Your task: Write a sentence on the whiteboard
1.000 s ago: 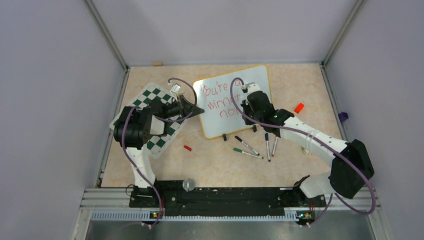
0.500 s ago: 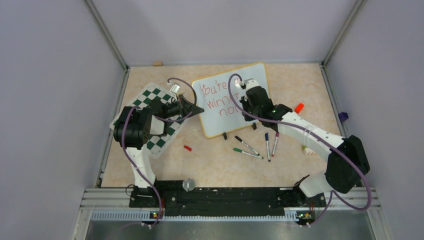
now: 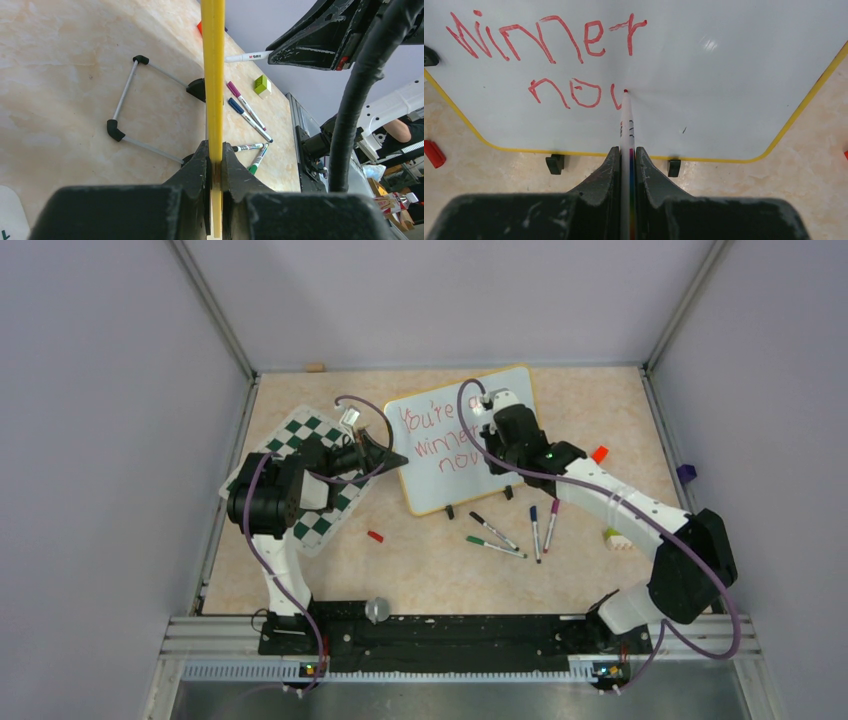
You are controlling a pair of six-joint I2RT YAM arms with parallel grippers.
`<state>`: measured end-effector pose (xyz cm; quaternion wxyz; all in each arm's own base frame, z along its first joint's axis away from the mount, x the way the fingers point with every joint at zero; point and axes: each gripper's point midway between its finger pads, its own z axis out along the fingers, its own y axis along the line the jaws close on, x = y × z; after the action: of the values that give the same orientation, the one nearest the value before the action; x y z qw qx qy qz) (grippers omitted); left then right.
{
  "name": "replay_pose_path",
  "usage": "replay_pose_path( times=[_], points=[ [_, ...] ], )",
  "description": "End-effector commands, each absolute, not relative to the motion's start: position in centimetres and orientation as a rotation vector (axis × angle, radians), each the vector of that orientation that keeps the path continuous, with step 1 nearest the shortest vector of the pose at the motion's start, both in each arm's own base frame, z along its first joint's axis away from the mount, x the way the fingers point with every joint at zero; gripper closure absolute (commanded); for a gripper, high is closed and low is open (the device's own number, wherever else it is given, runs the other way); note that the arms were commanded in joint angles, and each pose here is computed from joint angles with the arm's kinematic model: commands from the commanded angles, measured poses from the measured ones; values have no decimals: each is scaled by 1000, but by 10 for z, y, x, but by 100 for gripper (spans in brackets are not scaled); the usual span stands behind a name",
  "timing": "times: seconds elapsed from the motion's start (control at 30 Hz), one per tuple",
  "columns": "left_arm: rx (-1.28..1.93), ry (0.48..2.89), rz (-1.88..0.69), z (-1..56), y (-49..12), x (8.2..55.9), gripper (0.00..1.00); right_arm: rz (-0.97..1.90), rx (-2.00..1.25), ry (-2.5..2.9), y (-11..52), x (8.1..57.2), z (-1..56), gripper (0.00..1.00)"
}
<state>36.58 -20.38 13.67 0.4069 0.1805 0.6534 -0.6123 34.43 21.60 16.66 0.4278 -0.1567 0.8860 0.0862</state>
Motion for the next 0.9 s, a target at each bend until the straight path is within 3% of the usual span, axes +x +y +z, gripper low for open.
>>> replay_pose_path(
  times=[0.0, 0.87],
  points=[
    [565, 1532, -1462, 158, -202, 370, 100, 210, -342, 2119, 217, 370, 195, 100],
    [566, 1533, -1462, 157, -202, 371, 100, 193, -321, 2194, 199, 344, 163, 100]
  ],
)
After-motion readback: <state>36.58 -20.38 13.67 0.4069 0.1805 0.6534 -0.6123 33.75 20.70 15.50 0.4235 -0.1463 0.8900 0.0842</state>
